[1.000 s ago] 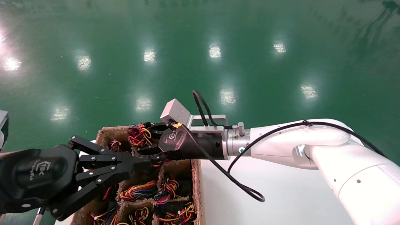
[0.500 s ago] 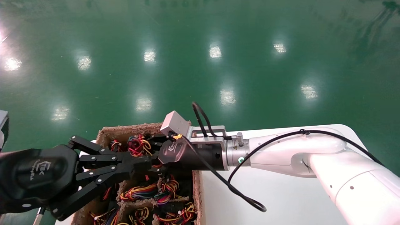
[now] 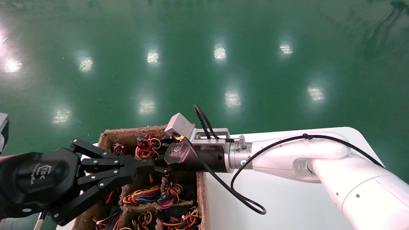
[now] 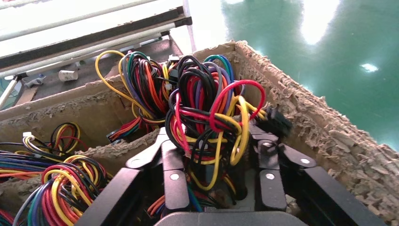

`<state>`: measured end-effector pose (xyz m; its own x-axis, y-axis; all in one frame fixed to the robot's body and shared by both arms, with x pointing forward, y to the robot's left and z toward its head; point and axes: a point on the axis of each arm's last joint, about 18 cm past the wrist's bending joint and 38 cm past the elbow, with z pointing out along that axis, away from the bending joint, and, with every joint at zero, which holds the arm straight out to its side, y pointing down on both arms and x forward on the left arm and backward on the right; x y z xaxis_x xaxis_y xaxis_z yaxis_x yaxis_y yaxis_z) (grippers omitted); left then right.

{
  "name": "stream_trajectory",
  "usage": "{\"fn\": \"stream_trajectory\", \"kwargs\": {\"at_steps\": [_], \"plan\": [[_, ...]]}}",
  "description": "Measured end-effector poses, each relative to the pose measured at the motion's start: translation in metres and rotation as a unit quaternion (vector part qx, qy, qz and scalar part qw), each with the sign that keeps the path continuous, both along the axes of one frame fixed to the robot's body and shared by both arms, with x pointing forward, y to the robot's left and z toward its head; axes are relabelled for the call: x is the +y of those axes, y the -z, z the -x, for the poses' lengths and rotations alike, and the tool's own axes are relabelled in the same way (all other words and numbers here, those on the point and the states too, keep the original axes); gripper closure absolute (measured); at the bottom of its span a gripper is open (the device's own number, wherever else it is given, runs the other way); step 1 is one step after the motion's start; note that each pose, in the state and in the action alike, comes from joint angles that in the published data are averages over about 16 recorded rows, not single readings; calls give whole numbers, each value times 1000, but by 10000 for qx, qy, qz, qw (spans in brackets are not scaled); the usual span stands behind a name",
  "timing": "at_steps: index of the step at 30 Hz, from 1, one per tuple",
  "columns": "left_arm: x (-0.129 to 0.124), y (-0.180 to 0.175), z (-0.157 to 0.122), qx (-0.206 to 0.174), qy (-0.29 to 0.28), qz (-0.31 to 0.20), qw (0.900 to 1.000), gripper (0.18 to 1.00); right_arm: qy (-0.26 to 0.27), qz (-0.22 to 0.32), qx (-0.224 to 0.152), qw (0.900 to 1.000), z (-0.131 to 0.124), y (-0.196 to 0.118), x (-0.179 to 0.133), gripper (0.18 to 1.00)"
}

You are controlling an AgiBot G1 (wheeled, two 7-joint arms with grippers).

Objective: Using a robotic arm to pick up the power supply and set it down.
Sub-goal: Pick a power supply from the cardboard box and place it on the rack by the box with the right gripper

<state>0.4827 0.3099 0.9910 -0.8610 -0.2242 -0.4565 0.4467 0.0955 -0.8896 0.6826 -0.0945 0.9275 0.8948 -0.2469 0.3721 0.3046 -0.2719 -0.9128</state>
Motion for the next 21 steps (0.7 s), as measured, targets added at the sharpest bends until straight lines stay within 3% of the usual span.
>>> {"fn": "stream_trajectory", "kwargs": {"at_steps": [16,21], "plan": [[0,0,0,0,0,0,10000,993,-301,-50,53,9995,10,-5,-18,439],[0,0,0,0,0,0,10000,993,-320,-80,53,9994,10,-5,-21,380]]}}
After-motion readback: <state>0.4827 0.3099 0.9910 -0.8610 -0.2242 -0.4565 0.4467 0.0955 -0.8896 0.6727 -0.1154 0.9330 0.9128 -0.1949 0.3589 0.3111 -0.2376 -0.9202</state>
